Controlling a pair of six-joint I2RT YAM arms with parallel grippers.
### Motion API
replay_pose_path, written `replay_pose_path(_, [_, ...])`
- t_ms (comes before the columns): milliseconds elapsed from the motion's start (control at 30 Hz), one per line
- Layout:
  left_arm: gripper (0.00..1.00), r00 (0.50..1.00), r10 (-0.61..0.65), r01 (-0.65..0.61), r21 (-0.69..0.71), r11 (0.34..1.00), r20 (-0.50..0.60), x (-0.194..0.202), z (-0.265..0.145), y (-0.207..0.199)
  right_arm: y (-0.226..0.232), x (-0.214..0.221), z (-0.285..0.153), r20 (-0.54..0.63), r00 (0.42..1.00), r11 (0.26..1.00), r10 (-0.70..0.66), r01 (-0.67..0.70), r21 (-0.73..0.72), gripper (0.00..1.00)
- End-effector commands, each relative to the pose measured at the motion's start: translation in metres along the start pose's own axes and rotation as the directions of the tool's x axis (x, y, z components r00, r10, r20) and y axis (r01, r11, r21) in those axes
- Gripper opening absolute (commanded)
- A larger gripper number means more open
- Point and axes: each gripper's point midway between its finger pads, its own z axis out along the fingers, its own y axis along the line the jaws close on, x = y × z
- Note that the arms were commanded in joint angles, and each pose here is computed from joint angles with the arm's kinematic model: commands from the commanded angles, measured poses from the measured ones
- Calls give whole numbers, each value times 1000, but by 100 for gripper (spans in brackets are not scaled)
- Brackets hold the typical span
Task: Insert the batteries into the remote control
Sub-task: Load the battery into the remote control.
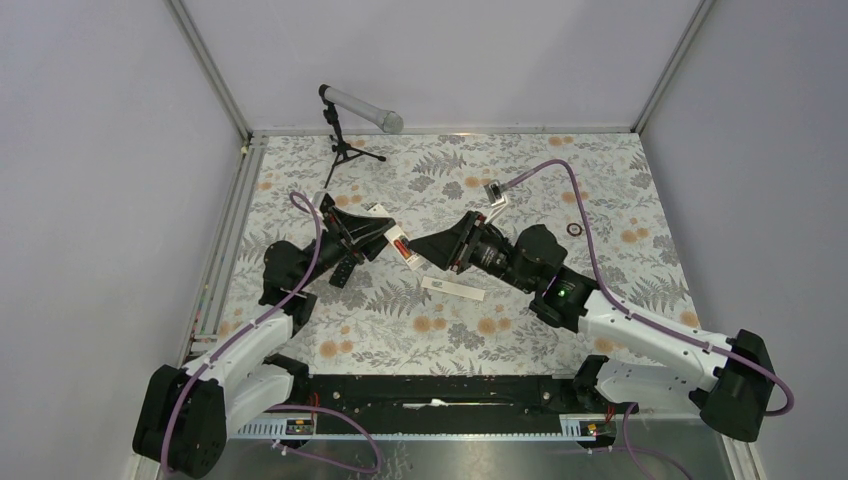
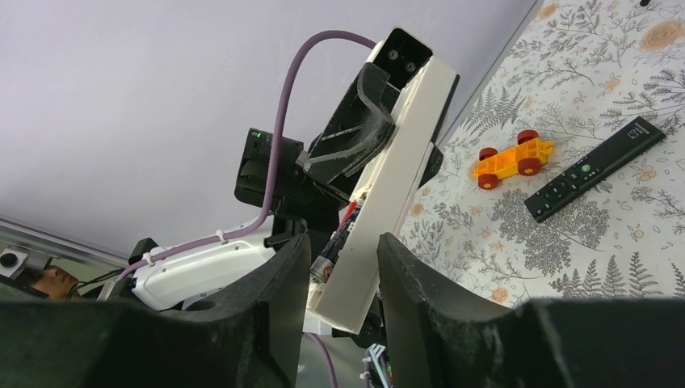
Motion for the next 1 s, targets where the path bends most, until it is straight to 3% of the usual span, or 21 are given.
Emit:
replay_pose_path(0, [0, 998, 66, -65, 85, 994, -14, 9, -2, -25, 9, -3, 5, -9, 1000, 1000, -2, 2, -10, 43])
replay_pose_path(433, [0, 997, 80, -77, 96, 992, -23, 13, -3, -31, -3, 4, 11, -37, 999, 999, 10, -8, 46, 41])
replay_pose_path(700, [0, 996, 84, -83, 68, 994, -9, 9, -4, -21, 9, -12, 1, 25, 999, 999, 33, -33, 26, 76])
replay_pose_path(967, [0, 996, 86, -85, 63, 994, -6, 8, -3, -19, 11, -3, -1, -3, 999, 999, 47, -47, -18, 82])
